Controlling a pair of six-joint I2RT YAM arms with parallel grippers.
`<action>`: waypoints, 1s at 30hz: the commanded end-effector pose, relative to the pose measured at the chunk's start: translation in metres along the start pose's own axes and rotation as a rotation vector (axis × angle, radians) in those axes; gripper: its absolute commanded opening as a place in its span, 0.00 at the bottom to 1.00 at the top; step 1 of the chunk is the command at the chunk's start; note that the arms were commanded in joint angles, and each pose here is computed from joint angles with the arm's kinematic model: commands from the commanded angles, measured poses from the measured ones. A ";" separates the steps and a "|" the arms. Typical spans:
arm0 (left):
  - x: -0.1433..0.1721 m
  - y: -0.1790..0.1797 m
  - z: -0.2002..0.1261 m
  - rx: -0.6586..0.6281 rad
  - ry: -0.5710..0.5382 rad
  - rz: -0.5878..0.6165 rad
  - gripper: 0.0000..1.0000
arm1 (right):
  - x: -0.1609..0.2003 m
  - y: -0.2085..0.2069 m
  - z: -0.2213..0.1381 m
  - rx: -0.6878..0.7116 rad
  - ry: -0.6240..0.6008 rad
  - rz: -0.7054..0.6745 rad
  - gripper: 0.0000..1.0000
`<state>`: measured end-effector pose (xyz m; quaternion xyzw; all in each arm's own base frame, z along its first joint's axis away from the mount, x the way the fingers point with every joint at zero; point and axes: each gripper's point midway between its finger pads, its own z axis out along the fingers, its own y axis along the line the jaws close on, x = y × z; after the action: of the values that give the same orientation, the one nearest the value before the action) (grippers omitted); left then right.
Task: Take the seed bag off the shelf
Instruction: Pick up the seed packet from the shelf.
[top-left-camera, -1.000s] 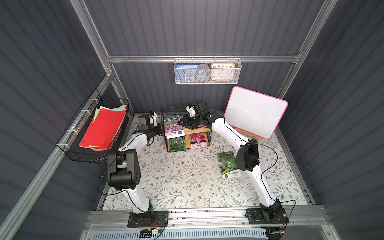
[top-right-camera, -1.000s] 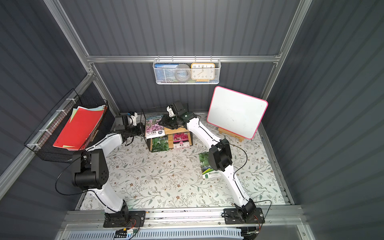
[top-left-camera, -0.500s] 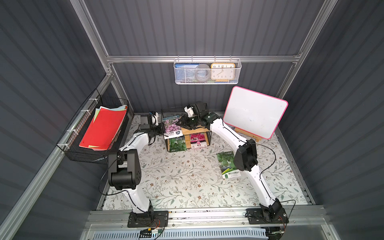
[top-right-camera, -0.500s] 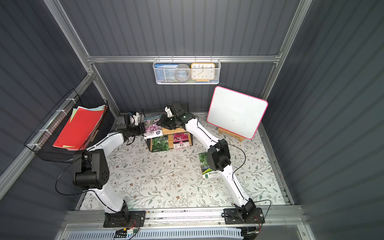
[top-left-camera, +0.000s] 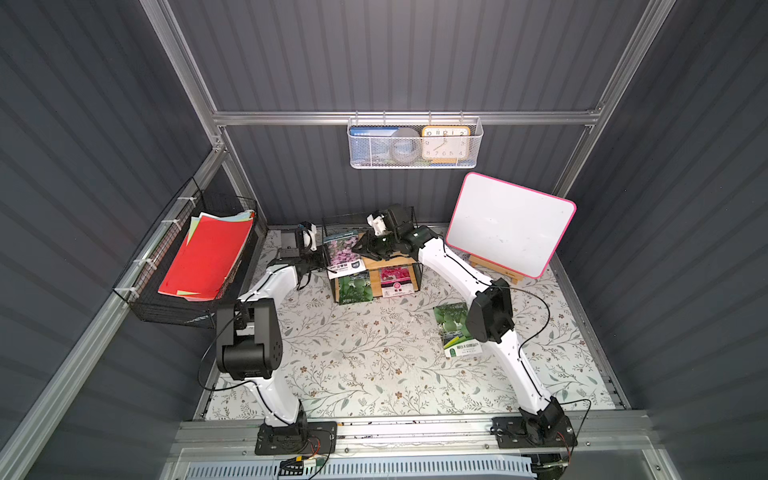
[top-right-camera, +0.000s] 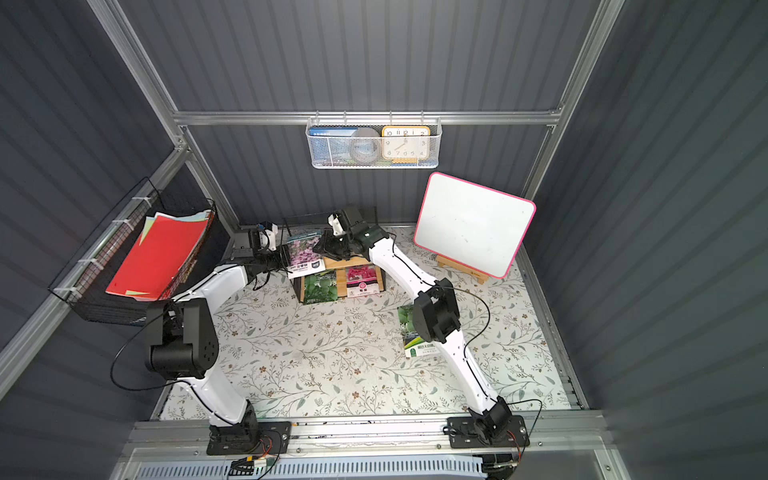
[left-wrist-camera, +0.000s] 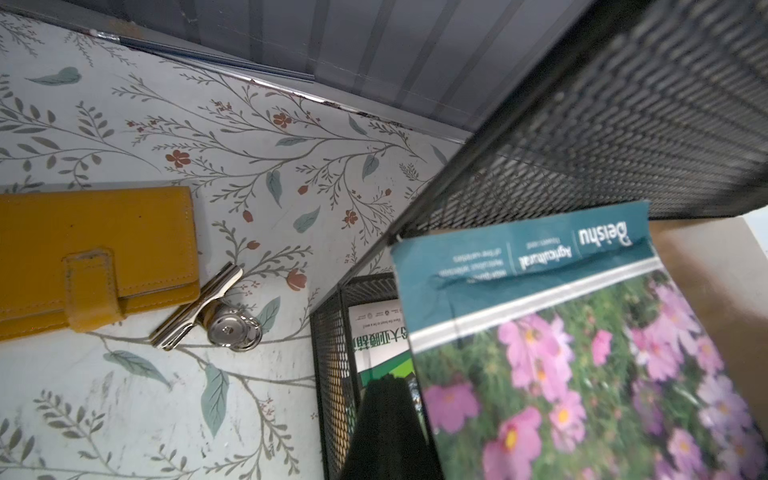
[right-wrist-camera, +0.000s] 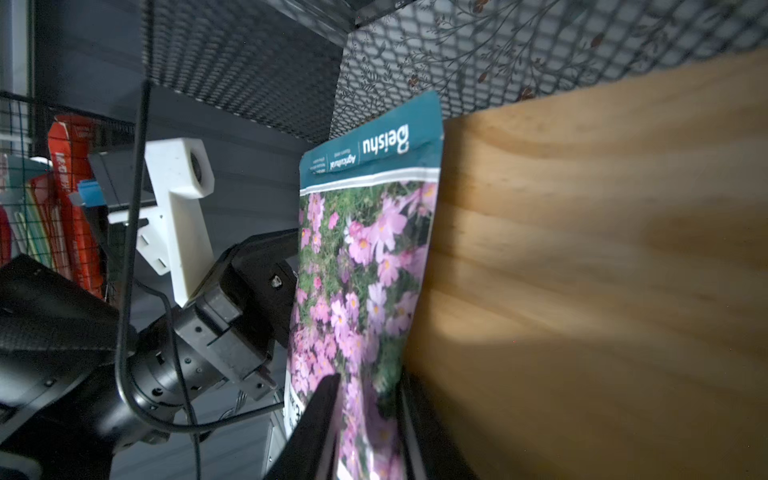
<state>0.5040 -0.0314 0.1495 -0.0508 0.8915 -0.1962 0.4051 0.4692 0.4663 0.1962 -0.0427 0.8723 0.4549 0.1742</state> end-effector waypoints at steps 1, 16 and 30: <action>-0.004 -0.012 0.005 0.031 0.004 0.030 0.00 | 0.021 -0.022 0.021 0.048 0.065 0.033 0.20; -0.006 -0.016 -0.004 0.031 0.005 0.052 0.00 | 0.010 -0.004 0.003 0.028 0.025 0.003 0.00; -0.061 -0.016 -0.060 -0.116 -0.188 0.061 0.00 | -0.015 0.042 -0.088 -0.020 -0.112 -0.088 0.00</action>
<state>0.4985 -0.0172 0.1913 -0.0589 0.8806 -0.1466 0.4468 0.4502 0.4261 0.2543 -0.0425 0.8672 0.4501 0.2087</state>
